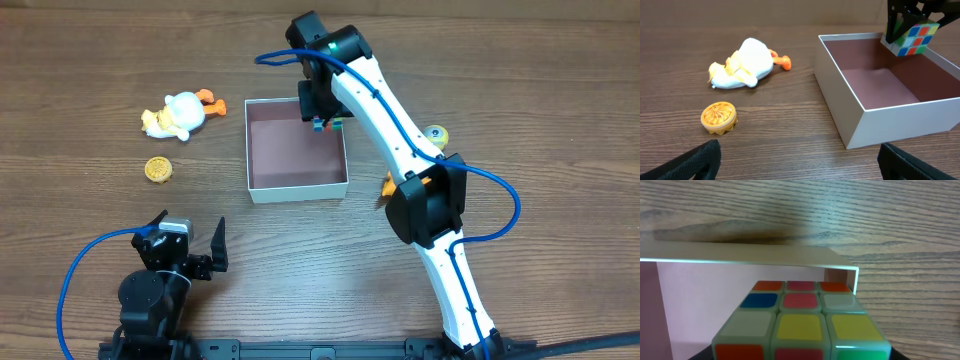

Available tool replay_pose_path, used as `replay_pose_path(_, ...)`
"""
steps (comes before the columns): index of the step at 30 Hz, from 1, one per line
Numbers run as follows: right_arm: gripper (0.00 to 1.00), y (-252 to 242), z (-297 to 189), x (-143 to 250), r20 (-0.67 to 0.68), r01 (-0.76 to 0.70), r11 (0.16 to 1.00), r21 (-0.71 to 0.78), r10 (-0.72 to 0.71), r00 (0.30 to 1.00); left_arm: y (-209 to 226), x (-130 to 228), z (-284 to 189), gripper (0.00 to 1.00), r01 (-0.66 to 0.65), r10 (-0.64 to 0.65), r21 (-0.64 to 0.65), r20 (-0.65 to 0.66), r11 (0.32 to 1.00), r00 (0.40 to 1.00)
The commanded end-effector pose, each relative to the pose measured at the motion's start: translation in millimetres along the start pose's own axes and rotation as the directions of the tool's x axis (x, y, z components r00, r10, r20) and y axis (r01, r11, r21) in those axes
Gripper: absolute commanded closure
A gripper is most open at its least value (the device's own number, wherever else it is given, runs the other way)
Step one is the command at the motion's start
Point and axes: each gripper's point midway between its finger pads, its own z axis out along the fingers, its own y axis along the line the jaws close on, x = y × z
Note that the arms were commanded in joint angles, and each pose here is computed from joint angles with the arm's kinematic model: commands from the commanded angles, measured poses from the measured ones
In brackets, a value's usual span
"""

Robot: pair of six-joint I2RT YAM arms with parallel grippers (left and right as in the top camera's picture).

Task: Pack container
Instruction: 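Carry the cube left over the box and lower it inside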

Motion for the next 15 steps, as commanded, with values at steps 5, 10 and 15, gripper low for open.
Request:
replay_pose_path(5, 0.47, 6.8, -14.6, 4.8, 0.010, 0.011, 1.000, -0.014, -0.011, 1.000, 2.0, -0.8, 0.0, 0.00, 0.015, -0.015, -0.009, 0.009, 1.000, 1.000)
replay_pose_path(10, 0.48, 6.0, -14.8, 4.3, 0.013, 0.019, 1.000, -0.009, -0.019, 1.000, 2.0, -0.8, 0.0, 0.00, 0.015, -0.015, -0.009, 0.009, 1.000, 1.000)
replay_pose_path(15, 0.48, 3.7, -14.9, 3.2, 0.019, 0.029, 1.000, 0.004, -0.030, 0.999, 2.0, -0.8, 0.0, 0.00, 0.015, -0.015, -0.009, 0.009, 1.000, 1.000)
